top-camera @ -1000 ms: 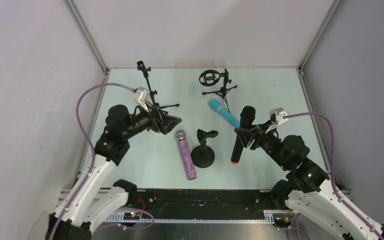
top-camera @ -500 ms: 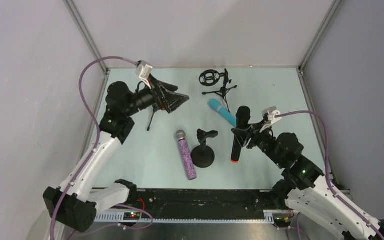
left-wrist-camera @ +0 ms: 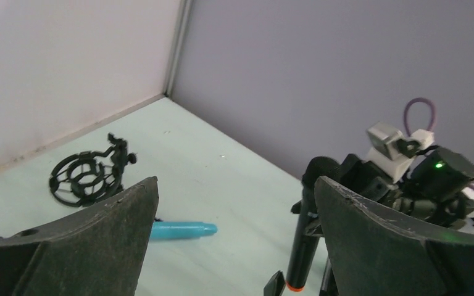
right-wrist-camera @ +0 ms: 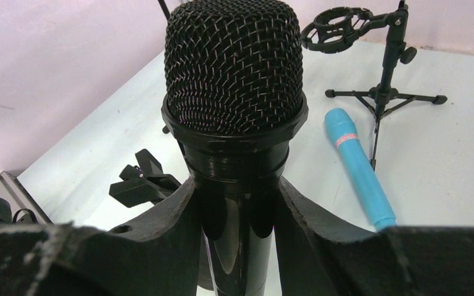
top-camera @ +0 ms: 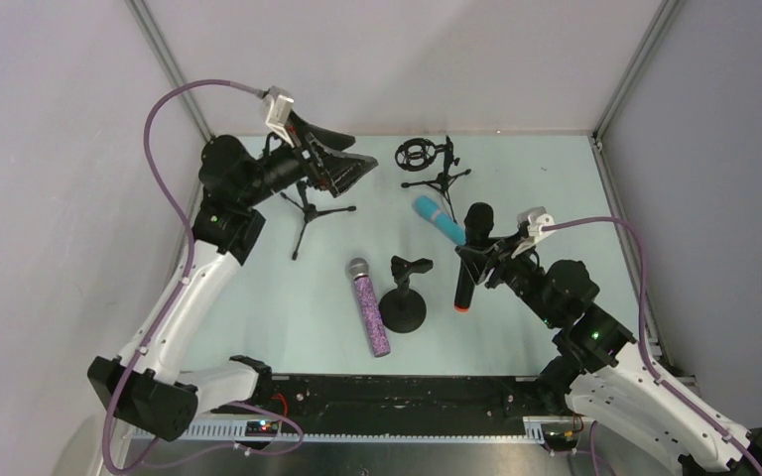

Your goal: Attach the microphones to the stand

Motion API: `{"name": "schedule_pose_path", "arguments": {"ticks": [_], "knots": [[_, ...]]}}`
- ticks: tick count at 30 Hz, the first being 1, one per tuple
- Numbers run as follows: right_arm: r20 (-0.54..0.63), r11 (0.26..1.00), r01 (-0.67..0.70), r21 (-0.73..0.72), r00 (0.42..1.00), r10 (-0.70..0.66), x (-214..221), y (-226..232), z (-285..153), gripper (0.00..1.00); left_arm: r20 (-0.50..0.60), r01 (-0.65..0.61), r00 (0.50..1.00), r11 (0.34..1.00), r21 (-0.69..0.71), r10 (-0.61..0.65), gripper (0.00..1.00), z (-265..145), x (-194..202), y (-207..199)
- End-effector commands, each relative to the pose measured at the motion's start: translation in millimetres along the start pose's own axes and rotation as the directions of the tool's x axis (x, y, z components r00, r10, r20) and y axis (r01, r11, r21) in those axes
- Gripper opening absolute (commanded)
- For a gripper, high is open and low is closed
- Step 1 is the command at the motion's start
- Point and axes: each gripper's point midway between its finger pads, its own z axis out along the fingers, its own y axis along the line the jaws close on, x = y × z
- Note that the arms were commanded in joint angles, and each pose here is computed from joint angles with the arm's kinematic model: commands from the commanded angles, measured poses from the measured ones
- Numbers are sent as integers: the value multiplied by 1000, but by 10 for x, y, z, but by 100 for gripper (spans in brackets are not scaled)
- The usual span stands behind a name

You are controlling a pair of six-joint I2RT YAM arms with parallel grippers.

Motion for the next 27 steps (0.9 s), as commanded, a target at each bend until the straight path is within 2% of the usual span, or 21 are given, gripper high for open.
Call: {"name": "schedule_pose_path", "arguments": {"ticks": [1, 4, 8, 9, 11, 16, 21, 27], "knots": [[109, 999, 28, -15, 994, -26, -308, 45, -2, 0, 57, -201, 977, 976, -84, 206, 100, -196, -77, 54], [105, 999, 40, -3, 994, -40, -296, 17, 6, 0, 36, -289, 955, 953, -96, 294, 100, -292, 61, 89], [110, 999, 32, 39, 993, -36, -300, -53, 46, 0, -31, -426, 904, 905, 22, 426, 100, -397, 493, 28], [120, 997, 13, 74, 993, -22, -317, -110, 62, 0, -27, -479, 877, 877, 37, 480, 100, -425, 517, 0], [134, 995, 13, 96, 991, -26, -345, -149, 86, 0, -45, -506, 859, 859, 74, 510, 100, -447, 701, -7], [202, 996, 38, 75, 978, -53, -454, -119, 136, 0, -99, -482, 860, 860, 169, 501, 100, -410, 1171, -65], [236, 991, 128, 43, 962, -135, -545, -51, 149, 0, -121, -475, 851, 848, 236, 511, 100, -356, 1461, -192], [300, 977, 214, 4, 932, -205, -635, 31, 113, 0, -136, -498, 817, 804, 324, 560, 100, -387, 1782, -239]]}}
